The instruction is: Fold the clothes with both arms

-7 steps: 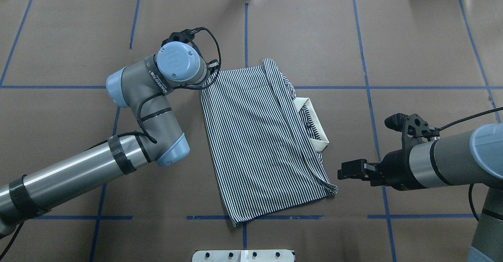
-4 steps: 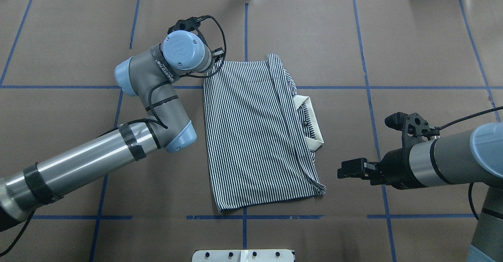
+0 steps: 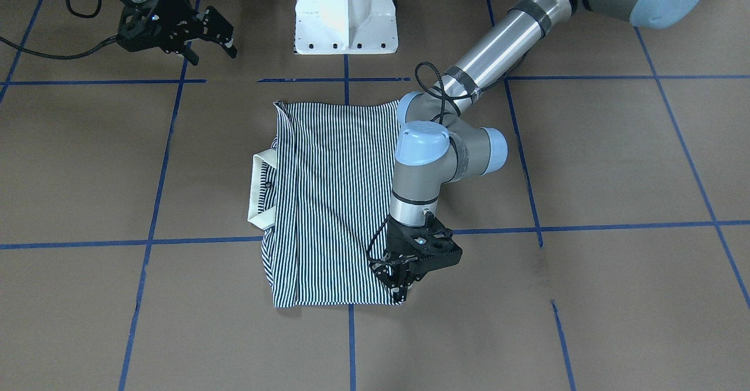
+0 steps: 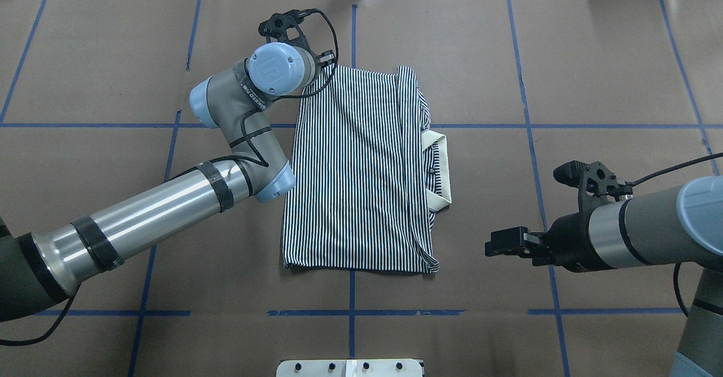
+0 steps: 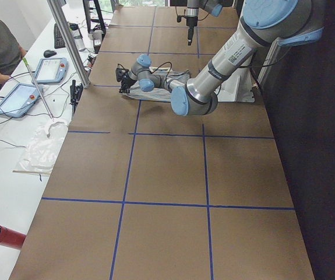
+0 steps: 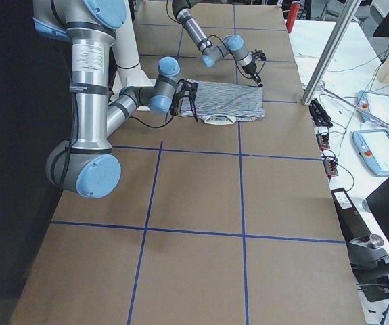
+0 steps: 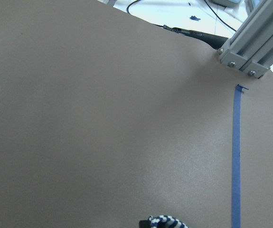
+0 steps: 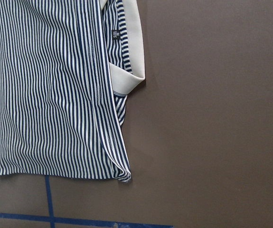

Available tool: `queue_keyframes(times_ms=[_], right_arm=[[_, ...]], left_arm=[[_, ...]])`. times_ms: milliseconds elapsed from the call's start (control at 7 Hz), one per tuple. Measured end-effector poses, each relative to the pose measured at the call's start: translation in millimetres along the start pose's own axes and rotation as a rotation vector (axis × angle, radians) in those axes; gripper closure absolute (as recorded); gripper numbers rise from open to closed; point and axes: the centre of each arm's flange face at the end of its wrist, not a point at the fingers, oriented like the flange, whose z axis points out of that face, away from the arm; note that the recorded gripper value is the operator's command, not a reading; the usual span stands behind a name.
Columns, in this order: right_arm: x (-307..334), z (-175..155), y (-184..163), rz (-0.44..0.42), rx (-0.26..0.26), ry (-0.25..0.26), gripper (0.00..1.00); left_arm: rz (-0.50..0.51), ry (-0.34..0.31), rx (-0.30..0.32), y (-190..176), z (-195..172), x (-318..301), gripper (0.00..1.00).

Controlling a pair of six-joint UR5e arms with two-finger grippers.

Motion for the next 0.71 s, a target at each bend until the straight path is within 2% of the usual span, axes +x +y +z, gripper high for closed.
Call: queue_keyframes(times_ms=[429, 714], right_arm=[[3, -2, -6, 0.005, 0.015, 0.007, 0.00], [2, 6, -12, -0.004, 0.039, 0.020, 0.00]], left_arm=[[0.000, 0.030, 0.007, -28, -10, 6, 0.00], [0.009, 0.073, -0.110, -60, -34, 7, 0.00]])
